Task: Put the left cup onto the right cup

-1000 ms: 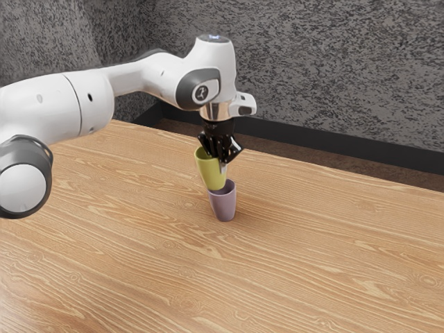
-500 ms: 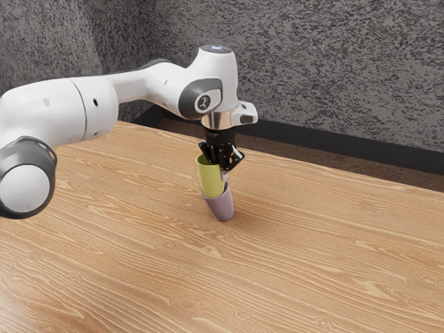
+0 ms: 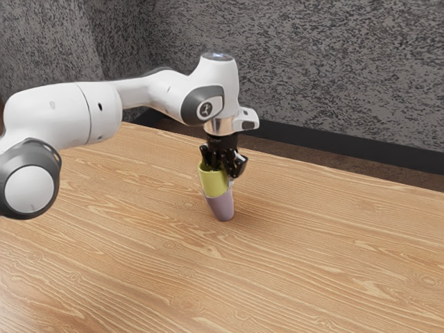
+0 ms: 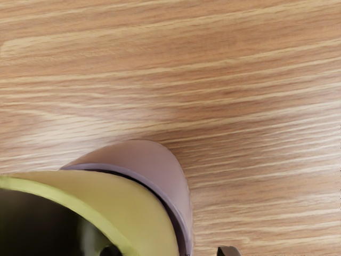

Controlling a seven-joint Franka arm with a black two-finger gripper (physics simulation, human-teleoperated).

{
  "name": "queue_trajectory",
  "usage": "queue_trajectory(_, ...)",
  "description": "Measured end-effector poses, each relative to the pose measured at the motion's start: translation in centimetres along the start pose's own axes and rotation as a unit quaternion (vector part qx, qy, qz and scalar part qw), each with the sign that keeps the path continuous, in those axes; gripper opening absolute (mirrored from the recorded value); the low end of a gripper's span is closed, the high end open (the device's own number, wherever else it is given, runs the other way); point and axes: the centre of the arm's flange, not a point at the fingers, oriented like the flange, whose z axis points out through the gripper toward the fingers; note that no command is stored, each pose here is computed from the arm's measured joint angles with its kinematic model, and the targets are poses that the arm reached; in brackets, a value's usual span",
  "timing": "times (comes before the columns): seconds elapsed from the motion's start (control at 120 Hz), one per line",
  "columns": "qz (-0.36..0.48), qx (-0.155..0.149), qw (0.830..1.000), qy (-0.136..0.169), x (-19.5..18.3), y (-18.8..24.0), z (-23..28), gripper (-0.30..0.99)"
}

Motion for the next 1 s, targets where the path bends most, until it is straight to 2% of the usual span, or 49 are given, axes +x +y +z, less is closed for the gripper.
queue_trajectory(0.125,0.0,-0.001,1.0,0.002,0.0,0.1,0.0,0.47)
queue_trajectory(0.275,0.0,0.001,1.0,0.01,0.0,0.0,-1.0,0.58)
queue_trajectory(0.408,0.001,0.015,0.999,0.044,-1.1,-0.2,-6.3,0.63)
queue_trajectory(0.558,0.0,0.043,0.997,0.059,-5.4,-0.5,-12.7,0.66)
queue_trajectory(0.725,-0.015,0.057,0.997,0.051,-10.9,-1.4,-18.1,0.68)
queue_trajectory(0.867,-0.038,0.037,0.998,0.023,-14.0,-3.9,-19.0,0.69)
queue_trajectory(1.0,-0.037,0.021,0.999,0.001,-15.2,-4.6,-18.9,0.69)
